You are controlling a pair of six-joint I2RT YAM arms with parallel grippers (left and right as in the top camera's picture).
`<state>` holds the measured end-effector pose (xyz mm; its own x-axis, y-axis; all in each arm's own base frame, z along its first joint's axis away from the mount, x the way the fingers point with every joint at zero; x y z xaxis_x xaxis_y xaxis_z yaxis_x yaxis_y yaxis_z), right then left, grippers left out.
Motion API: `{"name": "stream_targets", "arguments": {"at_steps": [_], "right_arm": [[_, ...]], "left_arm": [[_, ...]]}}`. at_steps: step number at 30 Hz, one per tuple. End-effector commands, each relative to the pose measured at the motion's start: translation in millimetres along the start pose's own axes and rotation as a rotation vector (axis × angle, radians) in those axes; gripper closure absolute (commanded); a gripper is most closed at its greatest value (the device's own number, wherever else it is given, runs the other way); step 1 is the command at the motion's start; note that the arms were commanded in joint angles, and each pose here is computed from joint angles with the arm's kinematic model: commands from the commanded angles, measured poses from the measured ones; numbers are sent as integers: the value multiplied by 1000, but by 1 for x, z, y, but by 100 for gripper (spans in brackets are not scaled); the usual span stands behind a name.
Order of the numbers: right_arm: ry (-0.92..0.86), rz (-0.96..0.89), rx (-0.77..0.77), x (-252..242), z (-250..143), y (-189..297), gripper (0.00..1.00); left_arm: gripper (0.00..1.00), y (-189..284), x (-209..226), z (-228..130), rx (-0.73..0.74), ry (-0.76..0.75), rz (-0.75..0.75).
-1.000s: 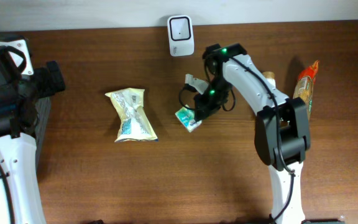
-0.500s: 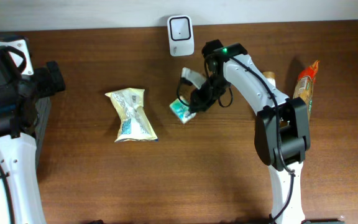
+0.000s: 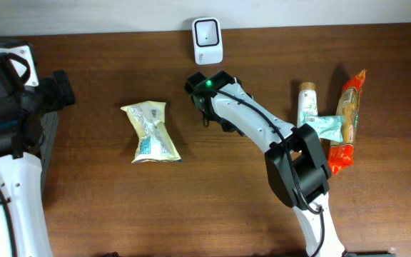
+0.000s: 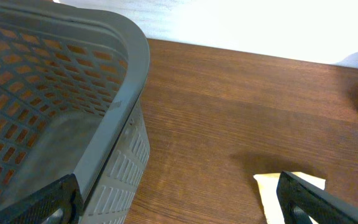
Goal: Scan the item barcode
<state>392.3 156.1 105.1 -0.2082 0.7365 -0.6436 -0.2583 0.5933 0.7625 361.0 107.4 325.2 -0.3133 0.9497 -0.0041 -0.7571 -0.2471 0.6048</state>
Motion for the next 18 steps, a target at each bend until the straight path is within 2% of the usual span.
{"name": "stream_targets", "arguments": {"at_steps": [1,10,11,17,18], "right_arm": [[-37,-84,16,2,1,-22,96],[87,101,89,48,-9,-29,94],[121,145,108,58,-13,-30,88],[171,146,65,79,-16,-12,71],[181,146,54,83,-16,-8,64]], "left_arm": [[1,7,0,5,-23,12,-7],[1,7,0,5,-23,12,-7],[1,7,0,5,-23,12,-7],[1,7,0,5,-23,12,-7],[1,7,0,5,-23,12,-7]]}}
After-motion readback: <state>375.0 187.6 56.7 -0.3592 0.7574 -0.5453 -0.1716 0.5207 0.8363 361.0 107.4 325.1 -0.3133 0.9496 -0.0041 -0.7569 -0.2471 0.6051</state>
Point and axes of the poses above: each gripper's point midway between its finger pads, its own y axis back along the fingers, its own x axis along the line the jaws close on, z = x × y, the point moved 3 cm from there along y, back along the fingers, and after that the axes turned 5 degrees about y, right-handed, at the moved point
